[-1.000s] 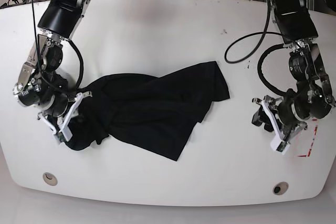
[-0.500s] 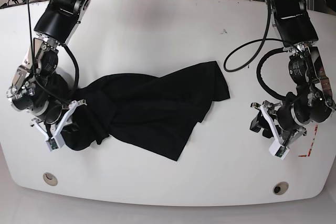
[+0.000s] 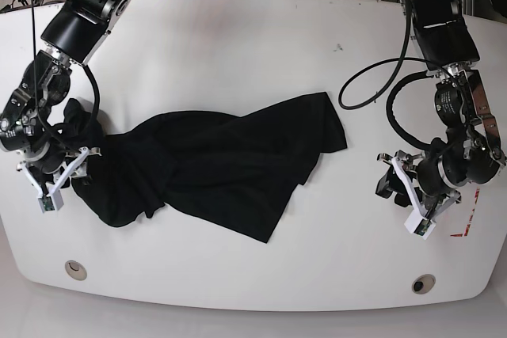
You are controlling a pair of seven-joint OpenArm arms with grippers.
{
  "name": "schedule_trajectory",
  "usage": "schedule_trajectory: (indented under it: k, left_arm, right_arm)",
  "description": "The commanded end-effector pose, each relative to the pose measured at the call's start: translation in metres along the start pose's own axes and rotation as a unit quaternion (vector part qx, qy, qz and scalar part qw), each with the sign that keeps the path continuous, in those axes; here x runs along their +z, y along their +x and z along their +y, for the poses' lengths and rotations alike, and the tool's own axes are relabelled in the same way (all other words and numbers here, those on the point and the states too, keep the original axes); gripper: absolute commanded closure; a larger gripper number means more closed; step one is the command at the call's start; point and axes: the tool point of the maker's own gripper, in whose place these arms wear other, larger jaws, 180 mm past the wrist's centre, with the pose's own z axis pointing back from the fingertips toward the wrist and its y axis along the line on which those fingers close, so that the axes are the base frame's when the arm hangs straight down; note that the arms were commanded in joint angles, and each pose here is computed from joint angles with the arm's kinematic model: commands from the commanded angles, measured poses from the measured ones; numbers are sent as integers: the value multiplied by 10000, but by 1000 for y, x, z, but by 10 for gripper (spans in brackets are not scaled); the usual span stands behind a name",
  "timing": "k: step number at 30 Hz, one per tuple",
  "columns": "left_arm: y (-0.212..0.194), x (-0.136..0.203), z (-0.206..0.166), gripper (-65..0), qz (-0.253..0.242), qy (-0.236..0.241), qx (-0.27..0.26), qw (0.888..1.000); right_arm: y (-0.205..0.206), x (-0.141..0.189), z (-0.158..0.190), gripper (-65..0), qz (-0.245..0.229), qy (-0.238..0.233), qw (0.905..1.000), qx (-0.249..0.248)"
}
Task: Fold the T-shirt properly
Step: 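Drag the shirt end with the right gripper toward the table edge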
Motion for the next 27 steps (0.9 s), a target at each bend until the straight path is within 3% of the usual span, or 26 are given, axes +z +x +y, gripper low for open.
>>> schedule_trajectory:
  k: [1,9,20,27]
  left_arm:
    - [18,7,4,-235,-281,53,-67,9996]
    - [18,7,3,-235,-275,45,-78,9996]
    - [17,6,3,-235,-266,36,-66,9996]
    - [17,6,3,-235,-268,35,-76,9996]
  right_arm:
    - [8,6,-14,-342,-209,-127,9997,-7]
    - [-23,0,-15,-407,-6,-66,9999,-81]
    - [-63,6,-6,-415,358,-77,9993,15]
    - [-77,5,-5,-415,181,-144,9994,-258]
